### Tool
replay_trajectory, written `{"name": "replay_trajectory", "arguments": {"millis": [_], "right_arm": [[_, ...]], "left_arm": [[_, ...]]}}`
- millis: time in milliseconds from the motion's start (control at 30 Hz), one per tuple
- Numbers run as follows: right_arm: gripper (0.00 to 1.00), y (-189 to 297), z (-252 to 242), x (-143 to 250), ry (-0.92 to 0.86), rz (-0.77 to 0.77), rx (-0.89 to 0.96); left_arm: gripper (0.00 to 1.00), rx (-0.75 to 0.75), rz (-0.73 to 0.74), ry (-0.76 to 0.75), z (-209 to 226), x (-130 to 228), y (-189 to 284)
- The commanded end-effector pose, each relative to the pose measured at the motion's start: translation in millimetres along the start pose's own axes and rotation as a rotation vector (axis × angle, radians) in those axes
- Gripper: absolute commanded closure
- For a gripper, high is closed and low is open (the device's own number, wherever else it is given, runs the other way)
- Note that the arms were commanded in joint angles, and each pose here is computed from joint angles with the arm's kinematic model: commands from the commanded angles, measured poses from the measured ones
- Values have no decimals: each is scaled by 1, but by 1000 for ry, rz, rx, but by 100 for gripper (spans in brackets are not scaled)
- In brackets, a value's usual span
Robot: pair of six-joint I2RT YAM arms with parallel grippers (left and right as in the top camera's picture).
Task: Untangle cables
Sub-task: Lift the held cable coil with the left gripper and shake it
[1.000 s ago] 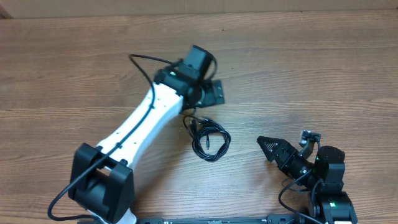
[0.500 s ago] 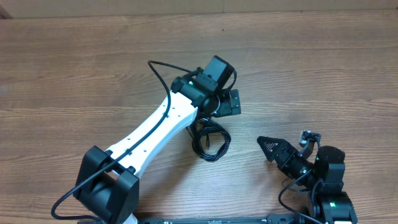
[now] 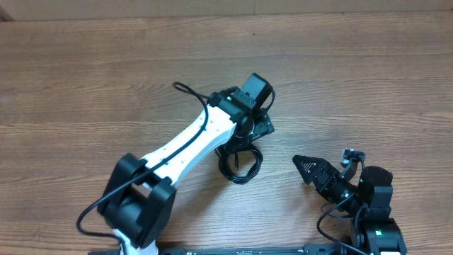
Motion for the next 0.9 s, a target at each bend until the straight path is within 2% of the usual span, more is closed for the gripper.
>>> {"name": "replay_trajectory", "arguments": {"millis": [0,100,167,233,400,633,867], "right_arm": [[0,3,7,-8,24,-25,-6],[0,3,7,-8,24,-25,-6],[0,3,7,-8,24,-25,-6],[0,3,7,-8,24,-25,-6],[0,3,7,-8,24,-25,-6],[0,3,7,-8,24,-25,-6],[0,3,7,-8,24,-25,-6]], "left_arm": [[18,-69,22,176,12,3,-25],[27,-126,94,249,20,12,-48],[37,-146,138,255,22,17,-59],[56,-149,170,259,22,20,-69],[95,-139,184,334,19,18,-80],[95,-101,194,707,18,-19,-76],[96,28,393,865,16,-66,-58]]}}
Point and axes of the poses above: each gripper's point midway between its finger pads, its own y axis back along the fingers, its own z axis along the line the jaws close on, x = y × z, the point moved 3 cm from there along y, back along the fingers, and after that the axes turned 9 degrees about y, right-handed, at the moved point
